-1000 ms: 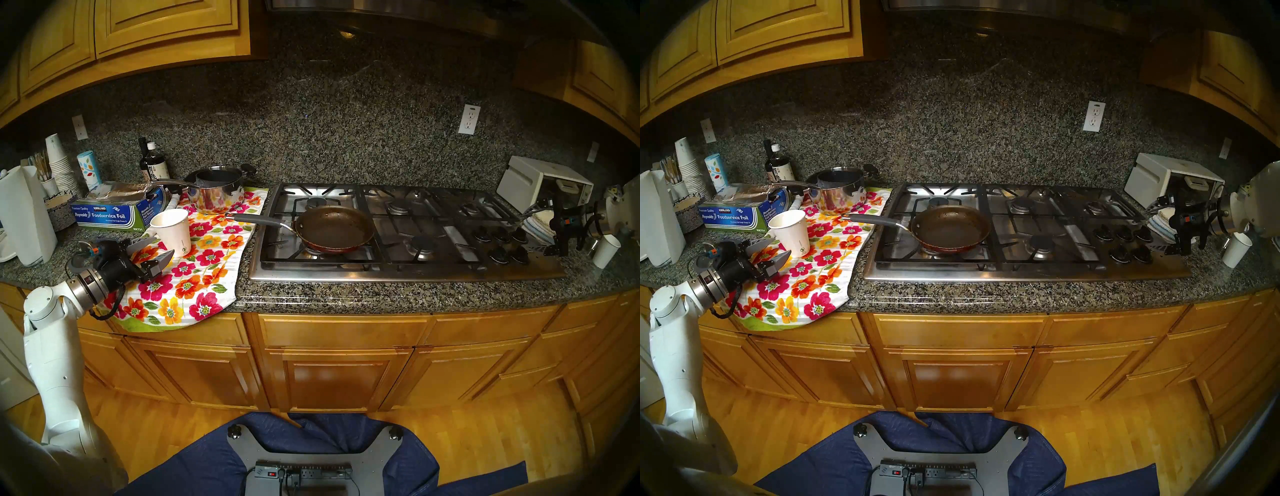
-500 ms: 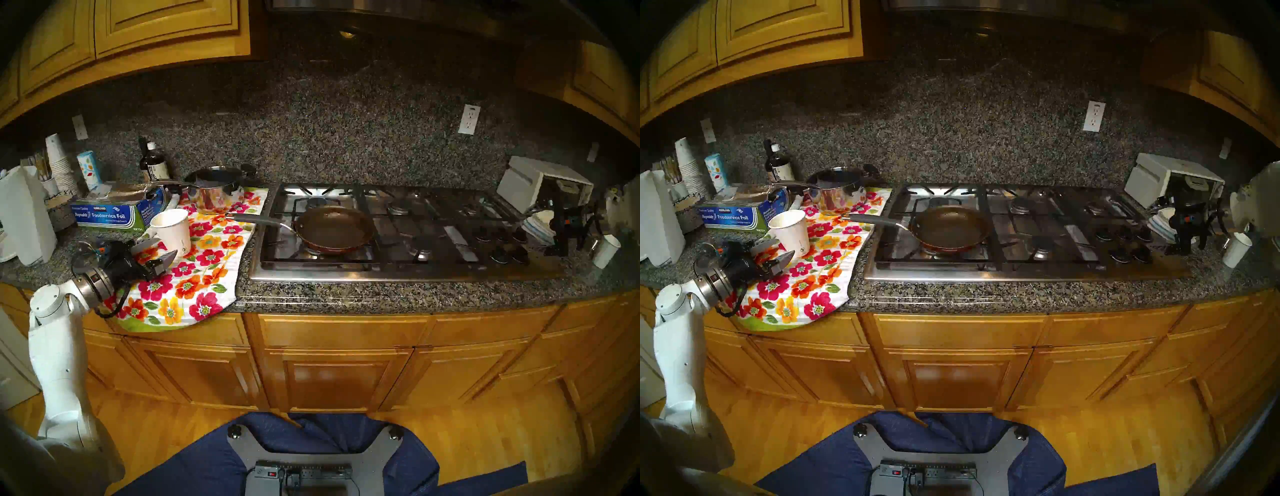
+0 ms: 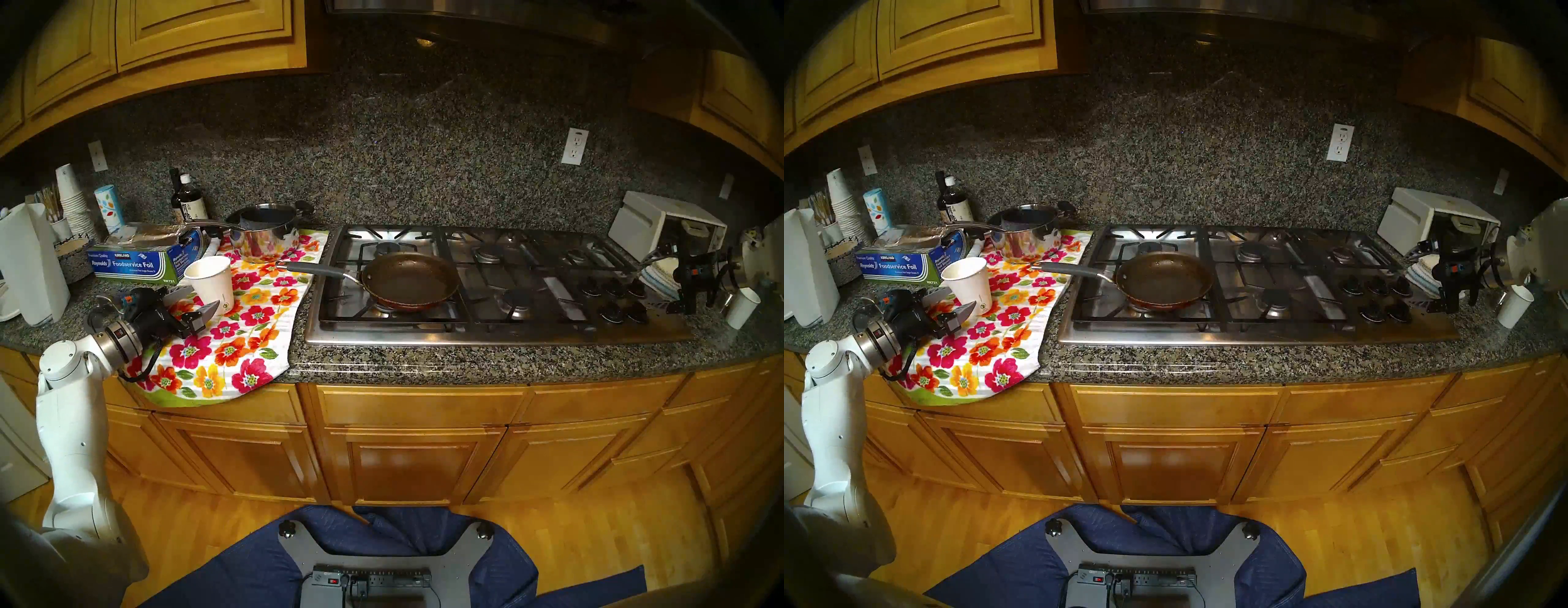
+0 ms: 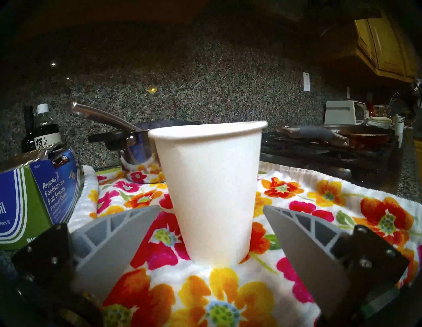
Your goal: Pick up the water cup, pour water into the pot, turn on the stove
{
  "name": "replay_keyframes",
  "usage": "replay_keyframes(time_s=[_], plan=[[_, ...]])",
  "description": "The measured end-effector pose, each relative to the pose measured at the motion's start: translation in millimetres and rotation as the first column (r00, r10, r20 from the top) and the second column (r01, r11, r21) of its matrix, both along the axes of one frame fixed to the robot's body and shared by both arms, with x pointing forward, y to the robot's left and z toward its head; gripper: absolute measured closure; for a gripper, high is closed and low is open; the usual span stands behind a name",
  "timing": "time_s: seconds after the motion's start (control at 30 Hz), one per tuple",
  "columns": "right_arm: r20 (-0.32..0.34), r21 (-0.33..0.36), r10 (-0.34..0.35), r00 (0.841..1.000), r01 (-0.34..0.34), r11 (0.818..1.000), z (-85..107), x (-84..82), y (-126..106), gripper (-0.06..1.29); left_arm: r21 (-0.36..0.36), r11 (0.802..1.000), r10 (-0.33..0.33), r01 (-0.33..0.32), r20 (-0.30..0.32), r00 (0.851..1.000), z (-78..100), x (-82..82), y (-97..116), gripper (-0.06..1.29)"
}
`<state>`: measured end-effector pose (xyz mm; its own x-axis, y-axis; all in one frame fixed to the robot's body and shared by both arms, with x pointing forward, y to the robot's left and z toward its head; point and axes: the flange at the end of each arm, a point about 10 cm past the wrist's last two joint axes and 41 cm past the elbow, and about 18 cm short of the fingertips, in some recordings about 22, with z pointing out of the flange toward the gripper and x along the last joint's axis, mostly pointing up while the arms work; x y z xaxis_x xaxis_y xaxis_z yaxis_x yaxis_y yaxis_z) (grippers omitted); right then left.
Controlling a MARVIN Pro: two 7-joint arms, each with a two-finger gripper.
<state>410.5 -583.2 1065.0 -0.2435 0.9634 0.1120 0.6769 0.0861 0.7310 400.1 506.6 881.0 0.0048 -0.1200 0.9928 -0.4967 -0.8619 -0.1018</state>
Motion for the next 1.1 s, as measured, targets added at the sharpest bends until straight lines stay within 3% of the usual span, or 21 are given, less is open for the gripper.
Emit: replay_keyframes(time_s=[1.1], plan=[[-0.001,0.0,0.0,1.0,0.0,1.0,-0.2,-0.1,0,0.01,-0.023,0.999,-0.035,0.035,0.008,0.999,5.7,23.0,-8,0.0]])
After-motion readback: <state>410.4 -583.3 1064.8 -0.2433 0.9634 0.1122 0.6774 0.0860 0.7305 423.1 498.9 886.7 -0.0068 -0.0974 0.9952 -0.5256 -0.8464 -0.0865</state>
